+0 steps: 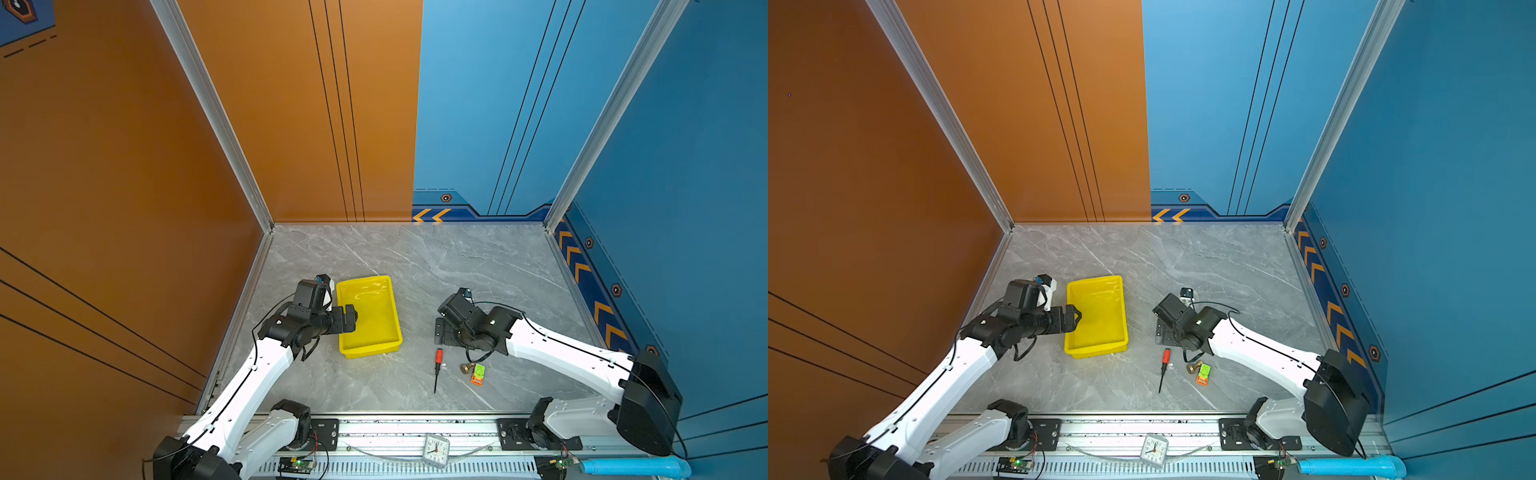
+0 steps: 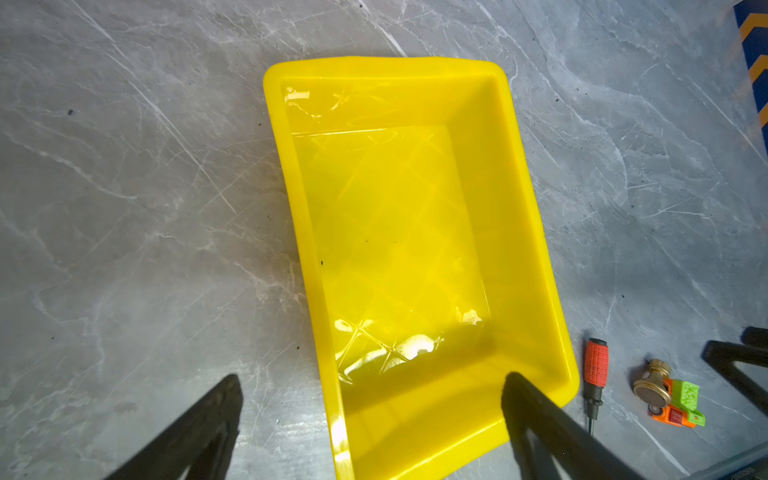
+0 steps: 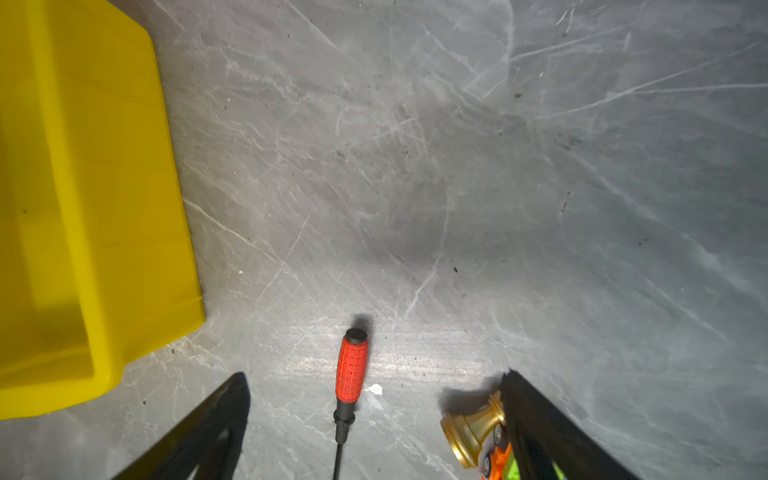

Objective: Put the screwdriver in the bin
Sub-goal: 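Reach the right gripper over the red-handled screwdriver while the left arm moves beside the bin, then close the right gripper on the screwdriver's red handle and lift it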

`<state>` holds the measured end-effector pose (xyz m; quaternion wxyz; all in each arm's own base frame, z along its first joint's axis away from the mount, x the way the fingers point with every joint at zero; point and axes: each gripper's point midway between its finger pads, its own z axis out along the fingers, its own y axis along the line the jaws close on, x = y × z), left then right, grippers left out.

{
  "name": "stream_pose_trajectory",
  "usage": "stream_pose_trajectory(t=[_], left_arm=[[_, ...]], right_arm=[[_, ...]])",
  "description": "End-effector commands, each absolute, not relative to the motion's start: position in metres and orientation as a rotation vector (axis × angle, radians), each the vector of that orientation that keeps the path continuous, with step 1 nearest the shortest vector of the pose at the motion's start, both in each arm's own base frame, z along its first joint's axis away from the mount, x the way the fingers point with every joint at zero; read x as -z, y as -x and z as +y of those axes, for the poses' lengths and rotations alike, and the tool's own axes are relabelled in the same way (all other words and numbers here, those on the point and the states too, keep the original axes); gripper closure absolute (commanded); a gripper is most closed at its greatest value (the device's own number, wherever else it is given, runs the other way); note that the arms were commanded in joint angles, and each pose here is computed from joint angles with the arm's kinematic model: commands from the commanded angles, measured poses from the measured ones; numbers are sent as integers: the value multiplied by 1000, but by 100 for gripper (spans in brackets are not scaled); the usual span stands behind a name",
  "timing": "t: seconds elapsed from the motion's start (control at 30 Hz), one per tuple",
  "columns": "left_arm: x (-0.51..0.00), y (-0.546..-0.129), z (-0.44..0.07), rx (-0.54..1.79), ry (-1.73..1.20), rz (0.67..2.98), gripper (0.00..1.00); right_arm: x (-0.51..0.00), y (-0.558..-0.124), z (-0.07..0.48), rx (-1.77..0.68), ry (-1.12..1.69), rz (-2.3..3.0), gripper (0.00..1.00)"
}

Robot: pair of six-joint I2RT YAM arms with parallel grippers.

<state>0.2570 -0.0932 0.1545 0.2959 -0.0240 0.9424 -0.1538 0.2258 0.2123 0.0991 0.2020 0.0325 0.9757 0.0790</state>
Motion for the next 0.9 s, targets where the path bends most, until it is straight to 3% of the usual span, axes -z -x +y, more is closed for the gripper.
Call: stream_pose_trajectory(t=[0.0, 0.47, 0.87], left_arm=[[-150, -243, -96, 436, 63, 2554, 2], [-160, -247, -89, 377, 42, 2523, 2], [-155, -247, -86, 357, 69, 2535, 2]], right_arm=[[-88, -227, 231, -244, -74, 2749, 13], [-40, -217, 256, -232, 17, 2847, 31], [-21, -203, 243, -181, -30, 2886, 43]])
